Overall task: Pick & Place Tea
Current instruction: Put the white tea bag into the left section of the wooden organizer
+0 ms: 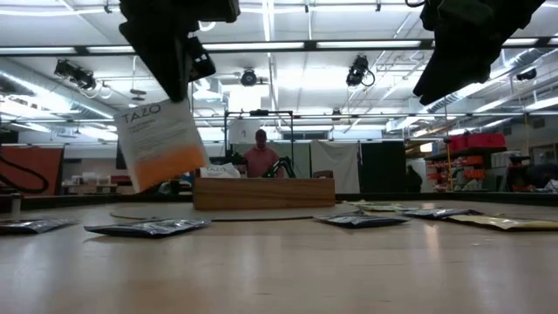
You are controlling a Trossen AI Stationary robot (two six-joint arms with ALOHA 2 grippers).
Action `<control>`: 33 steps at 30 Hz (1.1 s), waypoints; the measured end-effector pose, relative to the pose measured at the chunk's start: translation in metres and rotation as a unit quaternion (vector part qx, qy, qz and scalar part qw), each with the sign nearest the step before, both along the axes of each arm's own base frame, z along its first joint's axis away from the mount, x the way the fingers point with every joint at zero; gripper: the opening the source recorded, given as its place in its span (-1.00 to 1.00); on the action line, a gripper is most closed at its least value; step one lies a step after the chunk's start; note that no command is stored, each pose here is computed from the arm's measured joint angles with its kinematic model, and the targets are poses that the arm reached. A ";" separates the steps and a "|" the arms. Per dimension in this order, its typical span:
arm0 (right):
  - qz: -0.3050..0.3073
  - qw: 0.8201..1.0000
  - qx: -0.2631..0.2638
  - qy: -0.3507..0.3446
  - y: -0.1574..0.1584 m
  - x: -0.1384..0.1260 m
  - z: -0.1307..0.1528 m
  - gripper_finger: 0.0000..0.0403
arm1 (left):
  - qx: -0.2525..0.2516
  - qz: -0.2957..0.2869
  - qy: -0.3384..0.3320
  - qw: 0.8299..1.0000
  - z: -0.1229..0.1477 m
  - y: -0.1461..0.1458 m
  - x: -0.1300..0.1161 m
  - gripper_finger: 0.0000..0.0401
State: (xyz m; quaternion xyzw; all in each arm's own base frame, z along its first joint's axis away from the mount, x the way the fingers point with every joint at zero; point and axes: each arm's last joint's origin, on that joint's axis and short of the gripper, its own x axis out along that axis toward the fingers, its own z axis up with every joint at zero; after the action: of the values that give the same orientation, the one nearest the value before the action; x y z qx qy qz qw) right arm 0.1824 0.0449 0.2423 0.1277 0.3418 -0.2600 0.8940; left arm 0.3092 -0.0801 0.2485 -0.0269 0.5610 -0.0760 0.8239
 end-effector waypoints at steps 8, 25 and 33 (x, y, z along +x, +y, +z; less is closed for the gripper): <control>-0.004 1.000 -0.024 -0.004 -0.001 0.000 0.001 0.11 | 0.009 0.023 0.002 1.000 0.010 0.028 0.006 -1.00; -0.001 1.000 -0.025 -0.008 -0.001 0.001 0.002 0.11 | 0.059 0.054 -0.011 0.997 0.036 0.113 0.010 -1.00; -0.001 1.000 -0.023 -0.013 0.000 0.002 0.002 0.11 | 0.080 0.079 -0.012 0.994 0.039 0.156 0.003 -1.00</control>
State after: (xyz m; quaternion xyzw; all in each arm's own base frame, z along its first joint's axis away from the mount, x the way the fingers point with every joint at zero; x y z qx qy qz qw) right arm 0.1845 0.0447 0.2446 0.1105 0.3237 -0.2670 0.9010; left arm 0.3124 0.0755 0.2876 -0.0045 0.5516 0.0343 0.8334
